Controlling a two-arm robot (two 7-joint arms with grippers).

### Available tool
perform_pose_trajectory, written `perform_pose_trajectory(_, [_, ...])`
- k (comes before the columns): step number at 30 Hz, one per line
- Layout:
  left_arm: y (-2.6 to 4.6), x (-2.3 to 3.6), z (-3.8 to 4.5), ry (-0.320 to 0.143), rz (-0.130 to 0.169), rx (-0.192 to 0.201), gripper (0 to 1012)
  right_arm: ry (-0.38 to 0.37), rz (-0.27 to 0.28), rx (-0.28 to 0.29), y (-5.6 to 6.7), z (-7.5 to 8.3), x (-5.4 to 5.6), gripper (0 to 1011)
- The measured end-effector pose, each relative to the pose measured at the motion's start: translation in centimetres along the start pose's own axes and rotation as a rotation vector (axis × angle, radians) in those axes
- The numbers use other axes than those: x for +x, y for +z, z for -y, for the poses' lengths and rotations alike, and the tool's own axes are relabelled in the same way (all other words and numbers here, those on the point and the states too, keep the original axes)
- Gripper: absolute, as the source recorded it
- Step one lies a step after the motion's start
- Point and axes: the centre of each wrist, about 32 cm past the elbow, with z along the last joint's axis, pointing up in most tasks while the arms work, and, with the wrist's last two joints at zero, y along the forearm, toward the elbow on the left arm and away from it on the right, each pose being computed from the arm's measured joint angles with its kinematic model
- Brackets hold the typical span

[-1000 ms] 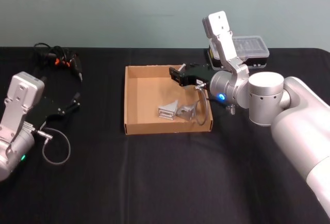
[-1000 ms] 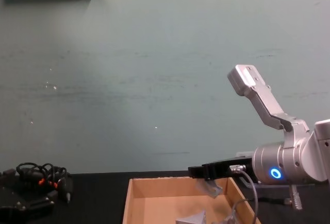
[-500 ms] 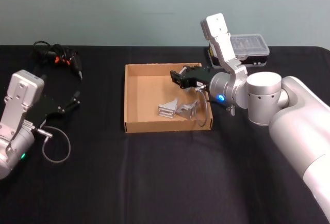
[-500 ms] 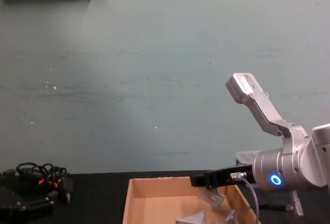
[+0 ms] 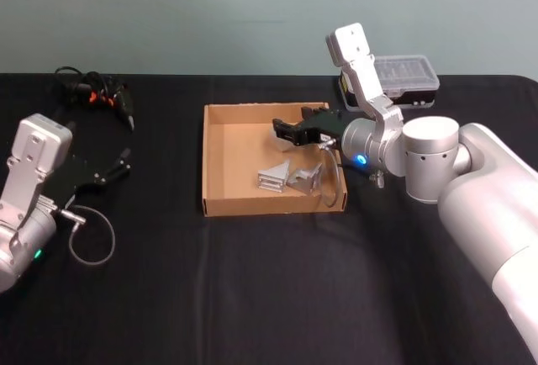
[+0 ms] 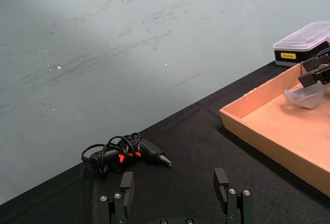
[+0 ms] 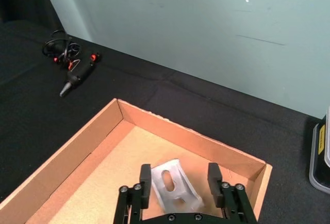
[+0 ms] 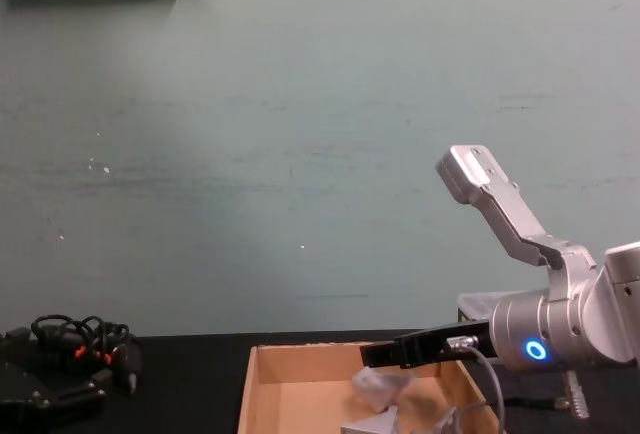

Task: Use one hand to pick up the angle iron from the table and place it into the box.

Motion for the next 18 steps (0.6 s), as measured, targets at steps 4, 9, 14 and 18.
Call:
perform_pose_trajectory(4, [0.0,0.0,0.0,0.0,0.0,0.0,1012,0.004,0.005,0.004,0.0,0.1,0.0,802])
perform_pose_trajectory(9, [0.0,0.0,0.0,0.0,0.0,0.0,1011,0.004,0.01,0.029,0.2,0.5,-0.1,939])
perform_pose_trajectory(14, [0.0,0.0,0.0,0.0,0.0,0.0,1011,-0.002,0.014,0.069,0.6,1.6,-0.3,1002])
perform_pose_trajectory(18, [0.0,0.0,0.0,0.0,0.0,0.0,1011,-0.007,0.02,0.104,0.9,2.8,-0.5,1002])
